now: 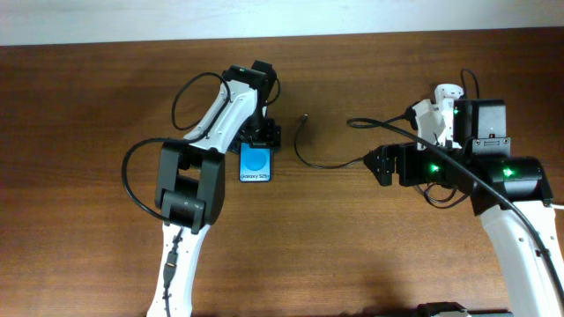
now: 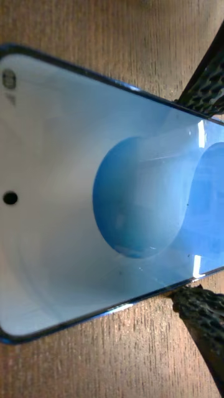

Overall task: Plug charger to phone and switch on socket
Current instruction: 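Lower the left gripper and grasp the phone's top edge, then lift the phone with the left gripper and tilt it toward the right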

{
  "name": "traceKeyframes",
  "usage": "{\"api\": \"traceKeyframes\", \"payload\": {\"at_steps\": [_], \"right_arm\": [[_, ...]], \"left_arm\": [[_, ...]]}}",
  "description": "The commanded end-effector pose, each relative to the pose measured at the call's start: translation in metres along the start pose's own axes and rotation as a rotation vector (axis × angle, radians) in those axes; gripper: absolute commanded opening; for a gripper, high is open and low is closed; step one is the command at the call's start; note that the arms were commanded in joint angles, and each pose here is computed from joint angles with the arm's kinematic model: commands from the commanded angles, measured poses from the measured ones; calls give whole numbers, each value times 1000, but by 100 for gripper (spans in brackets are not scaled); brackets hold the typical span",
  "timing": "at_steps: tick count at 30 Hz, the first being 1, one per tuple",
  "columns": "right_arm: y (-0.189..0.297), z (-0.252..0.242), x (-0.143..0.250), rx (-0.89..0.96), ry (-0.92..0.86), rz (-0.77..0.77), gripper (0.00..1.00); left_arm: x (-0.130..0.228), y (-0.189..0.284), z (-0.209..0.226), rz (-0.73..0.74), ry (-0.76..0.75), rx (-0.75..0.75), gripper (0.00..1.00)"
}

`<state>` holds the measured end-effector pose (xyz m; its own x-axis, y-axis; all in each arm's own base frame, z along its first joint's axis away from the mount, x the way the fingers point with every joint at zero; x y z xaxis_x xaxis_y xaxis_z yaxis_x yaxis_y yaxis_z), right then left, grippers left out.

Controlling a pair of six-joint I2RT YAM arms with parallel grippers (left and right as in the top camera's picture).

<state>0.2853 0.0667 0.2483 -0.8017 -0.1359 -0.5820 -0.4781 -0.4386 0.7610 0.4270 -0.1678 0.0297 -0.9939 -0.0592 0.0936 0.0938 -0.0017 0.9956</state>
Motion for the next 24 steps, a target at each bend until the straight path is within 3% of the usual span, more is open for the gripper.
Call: {"api": "traceKeyframes", "payload": {"at_steps": [1, 2, 4, 11, 16, 19, 22, 24], "right_arm": [[1, 0, -6, 8, 12, -13, 98], [1, 0, -6, 8, 12, -14, 98], [1, 0, -6, 8, 12, -14, 98], [1, 0, -6, 8, 12, -13, 98], [1, 0, -6, 8, 12, -13, 98], [1, 0, -6, 8, 12, -13, 98], [1, 0, -6, 8, 12, -13, 98], [1, 0, -6, 8, 12, -13, 98]], "left_arm": [[3, -20, -3, 27, 2, 5, 83], [1, -20, -4, 18, 1, 8, 83], [-1, -20, -5, 9, 0, 13, 73], [-1, -20, -5, 7, 0, 10, 71], [-8, -9, -8, -19, -1, 22, 64], [-13, 5, -11, -43, -2, 33, 49], [-17, 20, -9, -64, 0, 22, 45], [-19, 24, -10, -75, 0, 27, 36]]}}
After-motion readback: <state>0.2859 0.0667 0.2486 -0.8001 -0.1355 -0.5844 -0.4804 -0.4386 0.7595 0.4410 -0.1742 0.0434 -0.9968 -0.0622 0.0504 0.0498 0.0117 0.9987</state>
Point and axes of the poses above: each gripper's point midway between its finger pads, its own y axis back along the fingers, its own z axis along the line the jaws close on, x = y × z, the point moved 3 cm from there along y, back along the fingers, and after that the axes turned 7 degrees about y, right-handed, at the moved point
